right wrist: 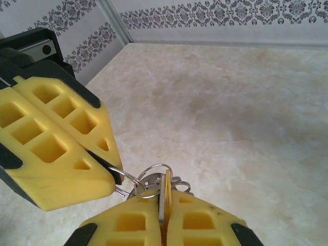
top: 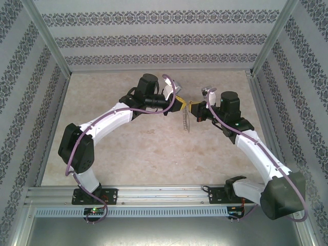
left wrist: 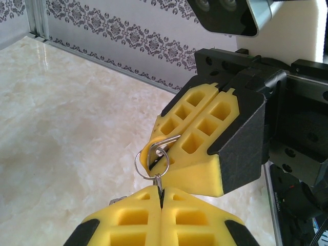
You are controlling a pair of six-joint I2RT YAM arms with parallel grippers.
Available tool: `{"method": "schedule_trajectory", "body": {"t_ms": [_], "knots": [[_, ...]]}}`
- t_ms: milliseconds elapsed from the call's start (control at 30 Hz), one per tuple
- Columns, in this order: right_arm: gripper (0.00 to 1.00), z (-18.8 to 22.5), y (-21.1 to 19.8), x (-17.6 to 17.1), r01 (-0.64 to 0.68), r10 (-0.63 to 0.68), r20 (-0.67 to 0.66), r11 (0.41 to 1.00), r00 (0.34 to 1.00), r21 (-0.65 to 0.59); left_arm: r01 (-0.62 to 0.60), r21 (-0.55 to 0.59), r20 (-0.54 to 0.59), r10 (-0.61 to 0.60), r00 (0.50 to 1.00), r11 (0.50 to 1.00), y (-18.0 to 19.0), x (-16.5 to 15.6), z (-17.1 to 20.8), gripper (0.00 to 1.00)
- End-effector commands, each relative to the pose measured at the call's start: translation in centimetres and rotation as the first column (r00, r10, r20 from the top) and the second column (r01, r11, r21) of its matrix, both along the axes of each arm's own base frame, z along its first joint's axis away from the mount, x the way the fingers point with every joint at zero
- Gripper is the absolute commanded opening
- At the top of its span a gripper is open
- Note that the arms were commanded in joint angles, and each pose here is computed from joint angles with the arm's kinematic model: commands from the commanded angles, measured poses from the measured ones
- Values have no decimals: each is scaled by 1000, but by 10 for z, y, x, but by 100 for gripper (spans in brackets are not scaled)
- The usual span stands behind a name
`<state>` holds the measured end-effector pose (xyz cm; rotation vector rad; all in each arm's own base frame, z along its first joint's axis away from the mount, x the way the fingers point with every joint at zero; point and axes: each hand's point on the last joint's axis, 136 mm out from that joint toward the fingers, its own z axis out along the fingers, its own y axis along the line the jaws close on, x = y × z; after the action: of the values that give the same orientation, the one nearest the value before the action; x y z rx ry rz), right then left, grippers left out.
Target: Put the keys on the keyring
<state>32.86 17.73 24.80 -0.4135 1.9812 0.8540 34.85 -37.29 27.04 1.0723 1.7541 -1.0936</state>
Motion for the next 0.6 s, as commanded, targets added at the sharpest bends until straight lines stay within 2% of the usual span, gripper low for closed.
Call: {"method": "schedule_trajectory", "body": {"t_ms": [0, 267, 567], "knots": [[0, 11, -7, 13, 54, -54, 41, 999, 998, 7, 59, -12, 23, -59, 998, 998, -3, -16, 14, 0], [0, 11, 20, 12, -13, 14, 45, 1000, 999, -20, 69, -20, 18, -69, 997, 997, -5, -16, 15, 0], [0, 9, 3, 15, 46, -44, 50, 999, 998, -28, 61, -11, 20, -61, 998, 998, -4, -15, 12, 0]]}}
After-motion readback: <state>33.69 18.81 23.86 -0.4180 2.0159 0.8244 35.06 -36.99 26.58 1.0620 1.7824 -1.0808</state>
